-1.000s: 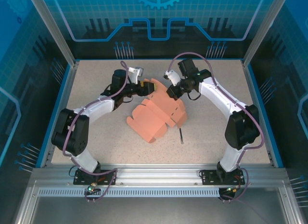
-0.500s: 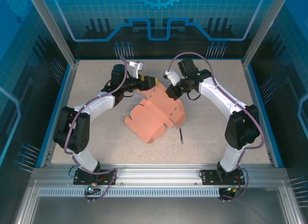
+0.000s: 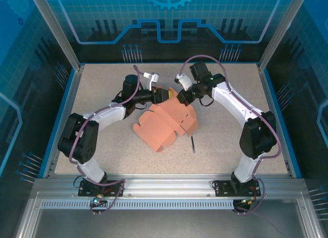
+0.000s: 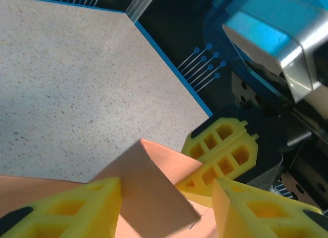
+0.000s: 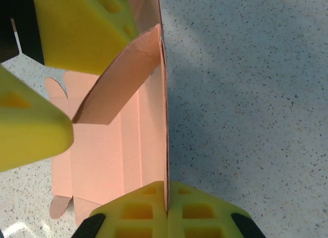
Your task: Fold the paper box
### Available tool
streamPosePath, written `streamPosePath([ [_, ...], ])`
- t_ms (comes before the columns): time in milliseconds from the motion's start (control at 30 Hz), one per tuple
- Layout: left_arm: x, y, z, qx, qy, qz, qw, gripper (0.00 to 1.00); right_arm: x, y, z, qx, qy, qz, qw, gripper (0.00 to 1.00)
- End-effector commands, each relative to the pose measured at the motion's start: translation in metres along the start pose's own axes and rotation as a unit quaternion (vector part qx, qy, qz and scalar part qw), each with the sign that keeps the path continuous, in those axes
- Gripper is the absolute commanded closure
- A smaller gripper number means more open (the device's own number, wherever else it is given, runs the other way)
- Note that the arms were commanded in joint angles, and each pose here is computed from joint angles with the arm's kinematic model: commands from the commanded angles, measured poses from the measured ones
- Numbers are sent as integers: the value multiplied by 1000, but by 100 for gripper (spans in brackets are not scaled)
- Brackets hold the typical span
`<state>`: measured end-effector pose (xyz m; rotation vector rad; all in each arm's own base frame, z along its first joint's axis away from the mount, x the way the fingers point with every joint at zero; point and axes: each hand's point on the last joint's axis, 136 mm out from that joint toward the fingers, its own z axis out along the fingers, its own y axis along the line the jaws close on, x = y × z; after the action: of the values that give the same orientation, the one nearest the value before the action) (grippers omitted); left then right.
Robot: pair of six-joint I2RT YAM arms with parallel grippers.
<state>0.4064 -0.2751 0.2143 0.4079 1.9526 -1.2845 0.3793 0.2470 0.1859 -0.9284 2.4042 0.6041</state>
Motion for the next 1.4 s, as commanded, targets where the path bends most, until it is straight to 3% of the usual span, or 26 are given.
streamPosePath([
  [0, 5, -20, 1, 31, 1, 4, 1000, 48, -19, 6, -6, -15, -33, -2, 999, 100],
  [200, 6, -24, 0, 28, -1, 10, 1000, 44, -16, 5, -6, -2, -30, -12, 999, 100],
  [600, 14, 9, -49, -108, -14, 32, 994, 34, 0, -26, -3, 155, 19, -104, 982, 100],
  [733, 15, 31, -80, -187, -40, 7, 982, 33, -1, -29, 9, 206, 29, -157, 965, 100],
  [933, 17, 82, -134, -309, -94, -77, 943, 33, -6, -30, 32, 272, 48, -241, 931, 100],
  [1067, 24, 105, -152, -338, -110, -115, 927, 34, -7, -32, 46, 310, 61, -291, 903, 100],
  [1367, 32, 136, -153, -376, -86, -124, 914, 34, -17, -33, 58, 376, 43, -380, 844, 100],
])
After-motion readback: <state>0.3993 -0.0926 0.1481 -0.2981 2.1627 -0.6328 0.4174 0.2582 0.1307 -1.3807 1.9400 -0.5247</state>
